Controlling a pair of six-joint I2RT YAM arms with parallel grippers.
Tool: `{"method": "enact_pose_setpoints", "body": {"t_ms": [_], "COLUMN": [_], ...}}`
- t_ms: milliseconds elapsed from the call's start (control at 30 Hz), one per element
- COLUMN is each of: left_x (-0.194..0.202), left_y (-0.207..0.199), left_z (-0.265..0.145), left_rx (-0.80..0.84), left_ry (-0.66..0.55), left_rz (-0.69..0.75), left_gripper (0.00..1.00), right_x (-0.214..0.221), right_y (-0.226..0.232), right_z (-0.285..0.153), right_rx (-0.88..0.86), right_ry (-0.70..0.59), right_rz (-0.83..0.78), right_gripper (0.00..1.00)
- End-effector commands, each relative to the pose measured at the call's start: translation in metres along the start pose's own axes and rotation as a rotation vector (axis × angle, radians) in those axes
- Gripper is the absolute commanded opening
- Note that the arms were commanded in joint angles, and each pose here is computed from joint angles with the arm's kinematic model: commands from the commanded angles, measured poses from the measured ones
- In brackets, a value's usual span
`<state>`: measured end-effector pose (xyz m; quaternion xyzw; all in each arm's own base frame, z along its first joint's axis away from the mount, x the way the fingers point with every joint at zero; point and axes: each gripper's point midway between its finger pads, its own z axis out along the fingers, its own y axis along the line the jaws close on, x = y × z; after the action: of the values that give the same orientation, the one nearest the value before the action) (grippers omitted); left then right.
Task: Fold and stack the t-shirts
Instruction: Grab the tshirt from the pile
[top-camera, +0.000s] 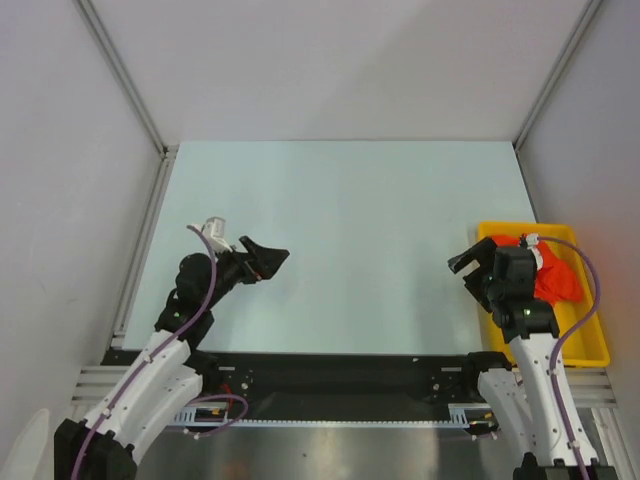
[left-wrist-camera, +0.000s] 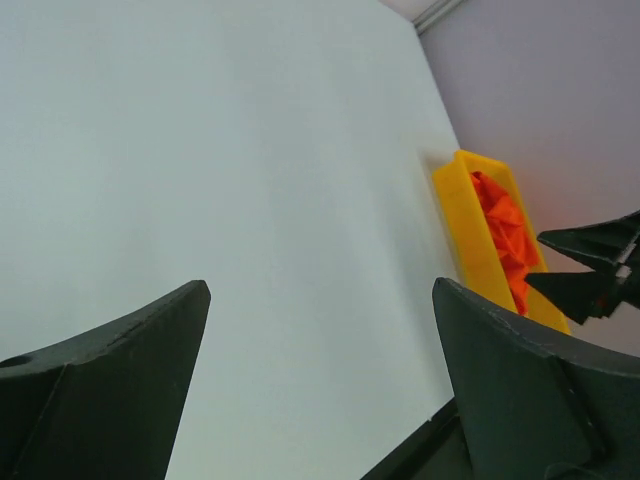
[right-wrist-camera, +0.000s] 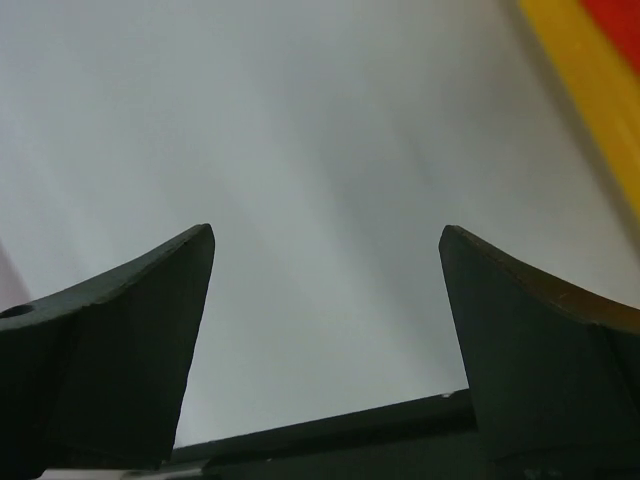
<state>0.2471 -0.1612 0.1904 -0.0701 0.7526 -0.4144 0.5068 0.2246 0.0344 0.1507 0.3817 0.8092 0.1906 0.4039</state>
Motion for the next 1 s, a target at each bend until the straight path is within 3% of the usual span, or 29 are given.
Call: {"method": "enact_pose_setpoints", "body": {"t_ms": [0, 67, 100, 233, 300, 467, 600, 767, 867, 967], "left_x": [-0.035, -0.033, -0.054, -0.066, -0.077, -0.086, -0.091, -0.096, -0.096, -0.096], "left_y": [-0.009, 0.012, 0.014, 0.033, 0.02, 0.002, -0.03, -0.036, -0.037, -0.041], "left_z": [0.007, 0.012, 0.014, 0.02, 0.019, 0.014, 0.016, 0.018, 0.017, 0.016], "left_rx": [-0.048, -0.165, -0.23, -0.379, -0.313, -0.254, -0.094, -0.07, -0.068, -0.062], "left_ry": [-0.041, 0.003, -0.049, -0.011, -0.058, -0.03, -0.018, -0.02, -0.018, -0.01], "left_rz": [0.102, 0.119, 0.127, 0.168, 0.225, 0.345, 0.477, 0.562, 0.561, 0.538], "left_gripper": [1.0, 1.0, 1.0, 1.0, 1.0, 1.0, 1.0, 1.0, 1.0, 1.0], "right_x": [-0.04, -0.054, -0.069, -0.106, -0.127, -0.15, -0.151, -0.125, -0.116, -0.115], "right_y": [-0.02, -0.012, -0.004, -0.006, -0.026, -0.09, -0.135, -0.19, -0.2, -0.201], "right_z": [-0.009, -0.008, -0.004, 0.017, 0.033, 0.052, 0.067, 0.082, 0.091, 0.096], "right_rx": [0.208, 0.22, 0.229, 0.321, 0.452, 0.758, 0.936, 1.105, 1.126, 1.123], "right_ry": [-0.093, -0.086, -0.1, -0.086, -0.123, -0.132, -0.157, -0.085, -0.064, -0.047], "right_rz": [-0.199, -0.295, -0.294, -0.196, -0.153, 0.028, 0.03, 0.094, 0.093, 0.096], "right_gripper": [1.0, 1.0, 1.0, 1.0, 1.0, 1.0, 1.0, 0.97, 0.93, 0.76]}}
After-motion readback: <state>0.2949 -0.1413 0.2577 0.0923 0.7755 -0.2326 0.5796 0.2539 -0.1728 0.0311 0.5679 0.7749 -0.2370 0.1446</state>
